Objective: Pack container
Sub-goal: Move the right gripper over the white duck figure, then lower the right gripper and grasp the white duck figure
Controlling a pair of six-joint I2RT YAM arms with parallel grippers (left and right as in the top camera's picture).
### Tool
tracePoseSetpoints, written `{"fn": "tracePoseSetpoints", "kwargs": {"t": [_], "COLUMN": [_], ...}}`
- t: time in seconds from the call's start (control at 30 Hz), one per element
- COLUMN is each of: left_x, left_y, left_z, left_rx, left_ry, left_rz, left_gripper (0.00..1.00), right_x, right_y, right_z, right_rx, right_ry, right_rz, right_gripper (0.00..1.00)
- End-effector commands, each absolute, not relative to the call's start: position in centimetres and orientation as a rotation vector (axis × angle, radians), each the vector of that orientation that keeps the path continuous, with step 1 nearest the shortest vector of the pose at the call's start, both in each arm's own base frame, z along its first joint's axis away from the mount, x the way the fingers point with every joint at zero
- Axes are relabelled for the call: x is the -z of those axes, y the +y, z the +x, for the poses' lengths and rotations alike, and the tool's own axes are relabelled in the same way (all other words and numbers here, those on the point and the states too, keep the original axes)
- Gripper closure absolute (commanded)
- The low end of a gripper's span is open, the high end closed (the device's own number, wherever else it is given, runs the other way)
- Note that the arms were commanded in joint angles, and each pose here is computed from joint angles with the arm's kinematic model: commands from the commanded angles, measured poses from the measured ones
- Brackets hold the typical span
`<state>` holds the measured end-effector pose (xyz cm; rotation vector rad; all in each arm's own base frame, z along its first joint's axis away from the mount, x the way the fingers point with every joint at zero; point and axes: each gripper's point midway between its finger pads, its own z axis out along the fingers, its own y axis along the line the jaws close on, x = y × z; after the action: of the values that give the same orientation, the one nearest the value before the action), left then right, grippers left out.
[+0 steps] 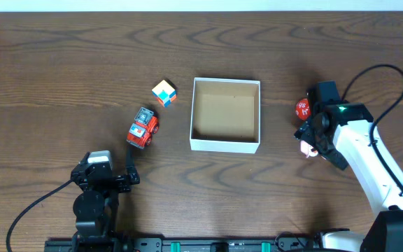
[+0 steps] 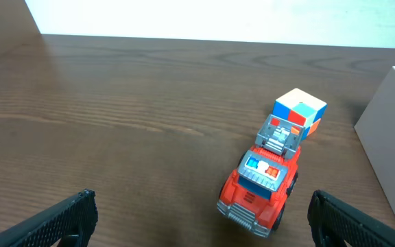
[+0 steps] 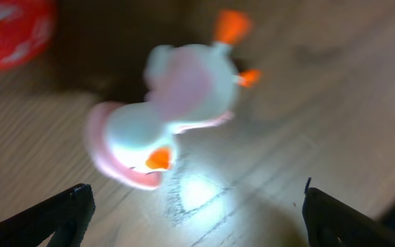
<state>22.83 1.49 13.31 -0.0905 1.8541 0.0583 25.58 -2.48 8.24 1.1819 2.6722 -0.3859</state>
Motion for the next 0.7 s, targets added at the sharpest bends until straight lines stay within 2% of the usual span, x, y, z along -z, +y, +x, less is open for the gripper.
{"fn": "tracePoseSetpoints", "kwargs": {"t": [0.0,0.67], "left_x": [-12.1,-12.1], "left_y": [1.5,1.5], "left_z": [22.7,22.7], "left_rx": [-0.068,-0.068], "left_ry": [1.888,1.888], "left_rz": [-0.078,-0.078], "left_gripper": [0.02,0.02], "right_x": [-9.3,-5.3], "right_y": [-5.0,-7.3], "right_z": [24.8,24.9], "right_rx": [0.489,0.49], "right_ry": [2.296,2.112], "right_rz": [1.584,1.637], "right_gripper": [0.01,0.01]}}
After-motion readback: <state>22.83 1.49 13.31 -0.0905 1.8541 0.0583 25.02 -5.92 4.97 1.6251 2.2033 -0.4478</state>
